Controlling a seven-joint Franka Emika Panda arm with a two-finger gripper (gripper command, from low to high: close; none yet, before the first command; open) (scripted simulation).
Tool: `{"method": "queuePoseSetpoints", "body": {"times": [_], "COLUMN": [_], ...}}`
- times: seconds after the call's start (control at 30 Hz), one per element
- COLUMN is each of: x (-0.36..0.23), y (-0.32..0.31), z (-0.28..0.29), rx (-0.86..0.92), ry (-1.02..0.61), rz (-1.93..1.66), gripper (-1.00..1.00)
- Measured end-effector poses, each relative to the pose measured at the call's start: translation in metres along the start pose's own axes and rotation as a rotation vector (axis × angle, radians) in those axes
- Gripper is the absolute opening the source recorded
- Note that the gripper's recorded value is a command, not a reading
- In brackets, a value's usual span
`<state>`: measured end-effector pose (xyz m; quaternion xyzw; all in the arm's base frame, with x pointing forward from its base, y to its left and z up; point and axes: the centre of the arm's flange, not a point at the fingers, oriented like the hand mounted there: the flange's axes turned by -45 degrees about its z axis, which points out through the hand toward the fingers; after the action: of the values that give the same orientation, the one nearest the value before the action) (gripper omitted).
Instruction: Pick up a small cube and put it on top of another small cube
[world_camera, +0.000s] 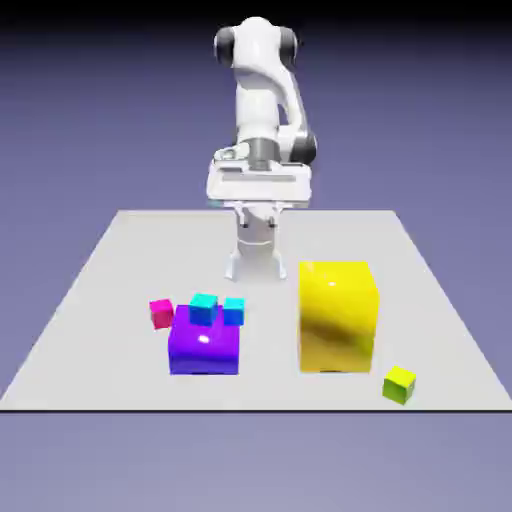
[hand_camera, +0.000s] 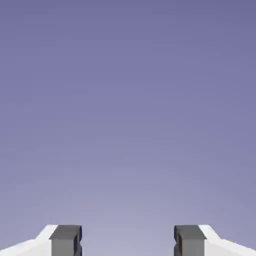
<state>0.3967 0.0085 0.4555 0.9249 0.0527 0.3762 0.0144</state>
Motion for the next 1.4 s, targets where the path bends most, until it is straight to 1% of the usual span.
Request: {"method": "queuePoseSetpoints", "body": {"times": [0.2,0.4,0.8,1.1,1.4], "x": [0.016,0.026,0.028,0.012,-0.018], "y": [-0.02,-0.044,-0.107,-0.16,-0.217], "z": [0.038,0.078,0.16,0.219,0.272], "rx": [0.055,0.146,0.433,0.727,1.074], "ry": [-0.116,-0.216,-0.345,-0.354,-0.256], "rz": [-0.275,-0.548,-1.075,-1.432,-1.742], "gripper": [0.0,0.0,0.0,0.0,0.0]}}
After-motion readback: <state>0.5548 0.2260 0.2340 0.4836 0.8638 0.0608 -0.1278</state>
